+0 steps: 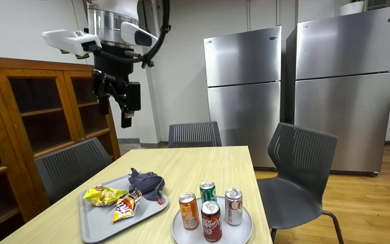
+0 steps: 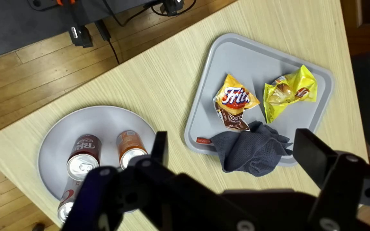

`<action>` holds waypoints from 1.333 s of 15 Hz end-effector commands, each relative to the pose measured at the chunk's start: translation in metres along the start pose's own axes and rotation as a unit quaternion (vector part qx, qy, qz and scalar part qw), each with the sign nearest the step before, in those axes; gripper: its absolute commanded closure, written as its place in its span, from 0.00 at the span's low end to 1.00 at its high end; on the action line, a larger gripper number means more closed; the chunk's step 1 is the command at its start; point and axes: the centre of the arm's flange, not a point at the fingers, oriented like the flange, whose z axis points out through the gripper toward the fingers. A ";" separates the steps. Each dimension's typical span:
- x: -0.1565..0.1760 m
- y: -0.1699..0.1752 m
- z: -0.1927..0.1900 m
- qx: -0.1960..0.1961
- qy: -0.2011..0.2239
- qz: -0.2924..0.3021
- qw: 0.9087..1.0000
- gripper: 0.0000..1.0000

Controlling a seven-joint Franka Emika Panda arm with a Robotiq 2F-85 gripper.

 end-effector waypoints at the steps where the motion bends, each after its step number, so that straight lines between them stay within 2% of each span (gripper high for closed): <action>1: 0.010 -0.004 0.008 -0.001 -0.015 -0.022 1.000 0.00; 5: 0.039 -0.004 0.030 0.001 -0.043 -0.078 0.996 0.00; 9: 0.079 -0.007 0.056 -0.009 -0.069 -0.156 0.985 0.00; 15: 0.143 -0.023 0.099 -0.025 -0.085 -0.274 0.958 0.00; 20: 0.185 -0.047 0.137 -0.029 -0.083 -0.333 0.939 0.00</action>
